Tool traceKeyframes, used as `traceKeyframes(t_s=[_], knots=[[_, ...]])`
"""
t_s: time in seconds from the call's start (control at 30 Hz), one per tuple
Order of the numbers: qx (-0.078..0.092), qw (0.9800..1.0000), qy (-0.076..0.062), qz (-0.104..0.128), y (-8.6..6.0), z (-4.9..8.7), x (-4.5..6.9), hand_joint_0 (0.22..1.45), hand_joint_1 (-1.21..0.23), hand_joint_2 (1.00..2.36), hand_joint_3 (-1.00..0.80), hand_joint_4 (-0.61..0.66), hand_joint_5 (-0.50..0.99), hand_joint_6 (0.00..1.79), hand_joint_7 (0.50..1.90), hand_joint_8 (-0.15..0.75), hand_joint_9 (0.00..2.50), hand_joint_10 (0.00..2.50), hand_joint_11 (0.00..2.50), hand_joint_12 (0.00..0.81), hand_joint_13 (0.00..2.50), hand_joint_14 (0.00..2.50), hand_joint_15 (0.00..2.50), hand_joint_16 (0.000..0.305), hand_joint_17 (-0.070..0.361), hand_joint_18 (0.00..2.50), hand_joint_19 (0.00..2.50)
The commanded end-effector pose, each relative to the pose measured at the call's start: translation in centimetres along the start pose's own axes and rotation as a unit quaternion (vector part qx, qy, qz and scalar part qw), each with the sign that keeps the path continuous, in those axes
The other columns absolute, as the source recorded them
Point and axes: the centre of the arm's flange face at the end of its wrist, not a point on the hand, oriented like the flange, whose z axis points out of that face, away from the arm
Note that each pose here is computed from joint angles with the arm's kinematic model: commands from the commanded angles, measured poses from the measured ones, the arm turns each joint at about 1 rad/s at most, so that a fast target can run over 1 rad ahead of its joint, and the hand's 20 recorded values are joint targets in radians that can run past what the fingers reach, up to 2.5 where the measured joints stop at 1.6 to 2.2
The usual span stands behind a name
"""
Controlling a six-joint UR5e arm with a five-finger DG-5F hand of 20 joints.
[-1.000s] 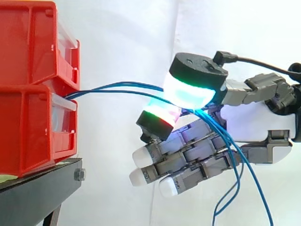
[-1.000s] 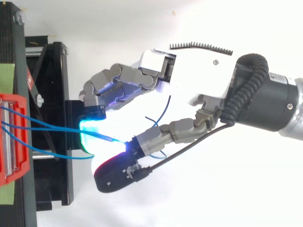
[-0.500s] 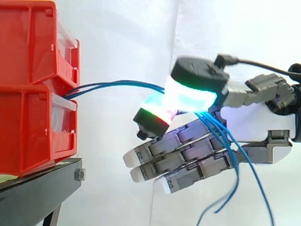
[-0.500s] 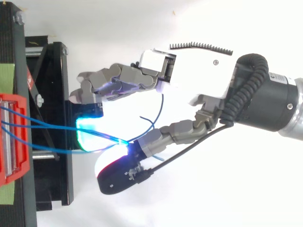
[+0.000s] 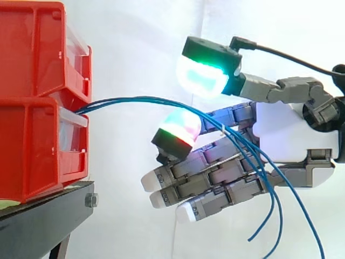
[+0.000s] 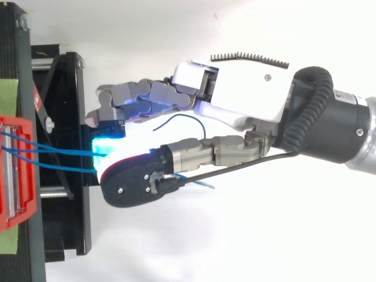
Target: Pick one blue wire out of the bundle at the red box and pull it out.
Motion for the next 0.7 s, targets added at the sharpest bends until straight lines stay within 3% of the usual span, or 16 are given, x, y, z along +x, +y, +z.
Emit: traceKeyframes(t_s=[0.0, 0.17, 0.33, 0.53, 0.67], knots=[[0.000, 1.0000, 0.000, 0.000, 0.00, 0.00, 0.00, 0.58, -0.64, 1.01, -0.31, 0.17, -0.13, 0.72, 1.24, 0.313, 0.47, 0.00, 0.15, 0.420, 0.17, 0.00, 0.04, 0.062, 0.139, 0.33, 0.32], [0.000, 1.0000, 0.000, 0.000, 0.00, 0.00, 0.00, 0.59, -0.76, 1.02, -0.23, 0.22, -0.16, 0.80, 1.18, 0.327, 0.45, 0.01, 0.18, 0.422, 0.17, 0.00, 0.04, 0.062, 0.140, 0.35, 0.28], [0.000, 1.0000, 0.000, 0.000, 0.00, 0.00, 0.00, 0.65, -0.88, 1.02, -0.25, 0.13, -0.18, 0.83, 1.09, 0.320, 0.42, 0.01, 0.18, 0.423, 0.16, 0.00, 0.03, 0.063, 0.141, 0.37, 0.23], [0.000, 1.0000, -0.001, 0.000, -0.01, 0.02, -0.11, 0.77, -0.96, 1.01, -0.30, 0.00, -0.19, 0.83, 1.11, 0.272, 0.36, 0.00, 0.14, 0.404, 0.11, 0.00, 0.00, 0.061, 0.137, 0.34, 0.17], [0.000, 1.0000, -0.002, 0.000, -0.03, 0.04, -0.23, 0.81, -0.96, 1.01, -0.35, -0.01, -0.18, 0.81, 1.16, 0.247, 0.34, 0.00, 0.06, 0.391, 0.09, 0.00, 0.00, 0.060, 0.134, 0.30, 0.17]])
